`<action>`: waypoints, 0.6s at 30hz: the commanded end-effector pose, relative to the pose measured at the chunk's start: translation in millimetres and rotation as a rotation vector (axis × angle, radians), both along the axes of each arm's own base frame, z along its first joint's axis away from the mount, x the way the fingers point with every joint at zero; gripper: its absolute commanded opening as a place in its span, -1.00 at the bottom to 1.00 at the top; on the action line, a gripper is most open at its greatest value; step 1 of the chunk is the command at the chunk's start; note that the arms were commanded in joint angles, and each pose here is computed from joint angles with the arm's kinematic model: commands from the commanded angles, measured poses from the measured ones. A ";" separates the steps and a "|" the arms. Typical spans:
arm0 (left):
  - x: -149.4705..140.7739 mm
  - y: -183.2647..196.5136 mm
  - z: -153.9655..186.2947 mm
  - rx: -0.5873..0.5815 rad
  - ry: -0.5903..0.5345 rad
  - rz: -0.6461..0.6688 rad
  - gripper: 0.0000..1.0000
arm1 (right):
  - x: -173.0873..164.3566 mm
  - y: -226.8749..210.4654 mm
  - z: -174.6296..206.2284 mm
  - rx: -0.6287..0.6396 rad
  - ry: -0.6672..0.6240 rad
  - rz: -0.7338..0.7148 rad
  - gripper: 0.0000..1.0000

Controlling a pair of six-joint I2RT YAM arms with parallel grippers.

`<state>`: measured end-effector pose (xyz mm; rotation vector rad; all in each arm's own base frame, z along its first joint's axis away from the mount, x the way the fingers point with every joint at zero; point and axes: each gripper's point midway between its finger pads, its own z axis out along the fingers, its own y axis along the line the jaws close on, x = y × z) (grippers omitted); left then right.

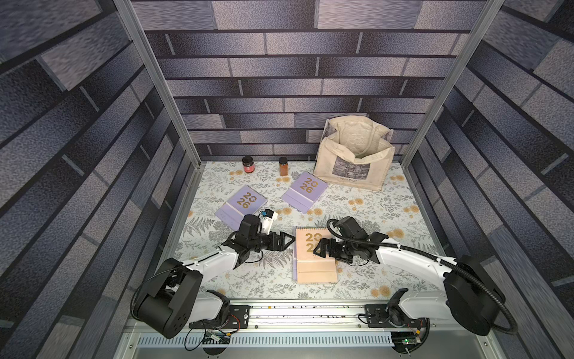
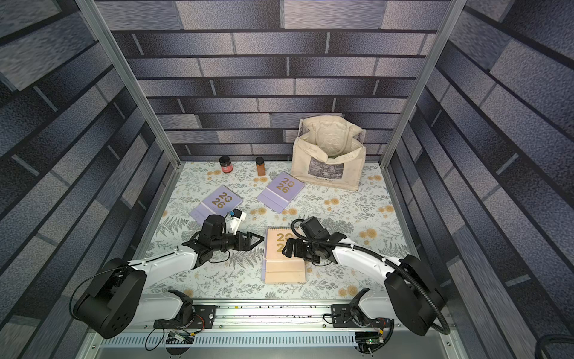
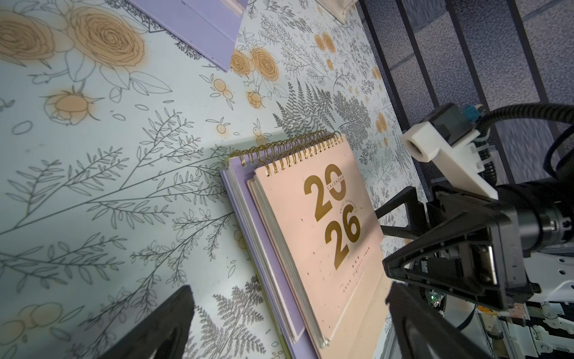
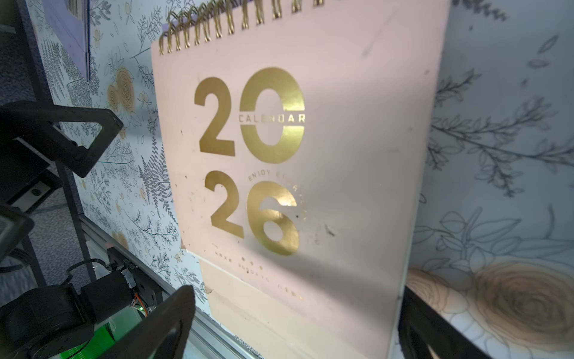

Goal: Stack the calendars
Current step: Adjust the calendar at the calendar.

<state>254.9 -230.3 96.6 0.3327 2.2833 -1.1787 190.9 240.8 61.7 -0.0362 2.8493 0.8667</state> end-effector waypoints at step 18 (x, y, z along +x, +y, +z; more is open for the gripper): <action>7.1 -6.8 2.2 -0.014 -0.010 -0.011 1.00 | 9.0 0.6 3.9 -0.071 -0.011 -0.029 1.00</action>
